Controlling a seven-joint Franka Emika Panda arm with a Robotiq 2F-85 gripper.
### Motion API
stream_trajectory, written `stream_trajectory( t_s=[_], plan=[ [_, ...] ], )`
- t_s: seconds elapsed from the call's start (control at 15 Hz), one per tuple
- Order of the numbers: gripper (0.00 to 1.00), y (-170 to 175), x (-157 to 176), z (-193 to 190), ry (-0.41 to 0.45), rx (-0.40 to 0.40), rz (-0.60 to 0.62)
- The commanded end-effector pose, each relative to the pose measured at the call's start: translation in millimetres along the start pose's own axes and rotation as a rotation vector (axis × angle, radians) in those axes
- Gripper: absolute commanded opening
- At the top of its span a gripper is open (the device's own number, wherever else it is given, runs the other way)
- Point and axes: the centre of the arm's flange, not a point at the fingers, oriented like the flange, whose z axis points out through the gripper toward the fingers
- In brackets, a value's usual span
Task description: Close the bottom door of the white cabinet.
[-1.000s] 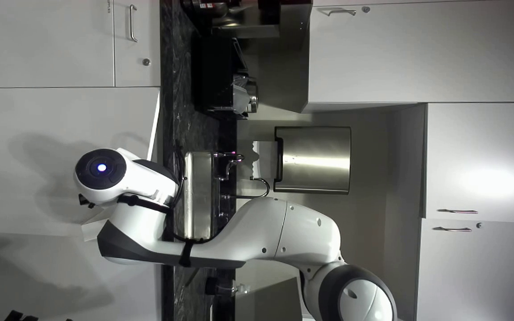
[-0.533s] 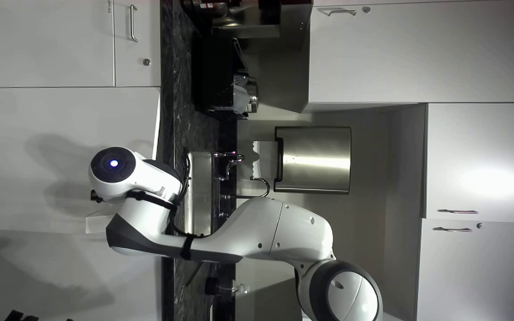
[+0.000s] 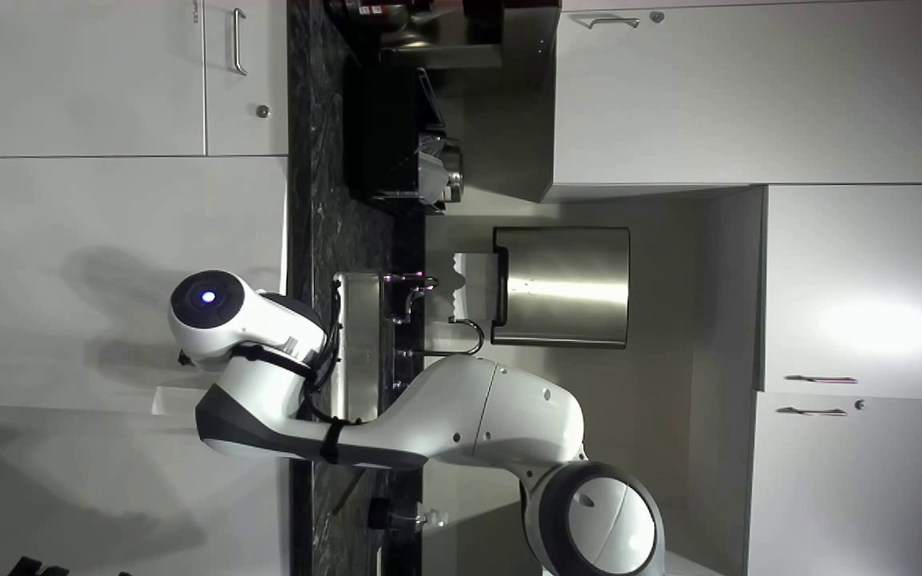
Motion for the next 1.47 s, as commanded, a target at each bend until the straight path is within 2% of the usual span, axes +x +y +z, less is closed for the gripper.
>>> stream_trajectory(
  t_s=[0.0,0.53,0.93,1.13,1.4],
  plan=[
    [0.0,12,-4,26,-0.057,-0.083,0.091],
    [0.0,20,-6,44,-0.14,-0.147,0.226],
    [0.0,23,5,43,-0.169,-0.134,0.284],
    [0.0,23,7,28,-0.13,-0.097,0.3],
    [0.0,16,5,4,-0.078,0.026,0.317]
  ],
)
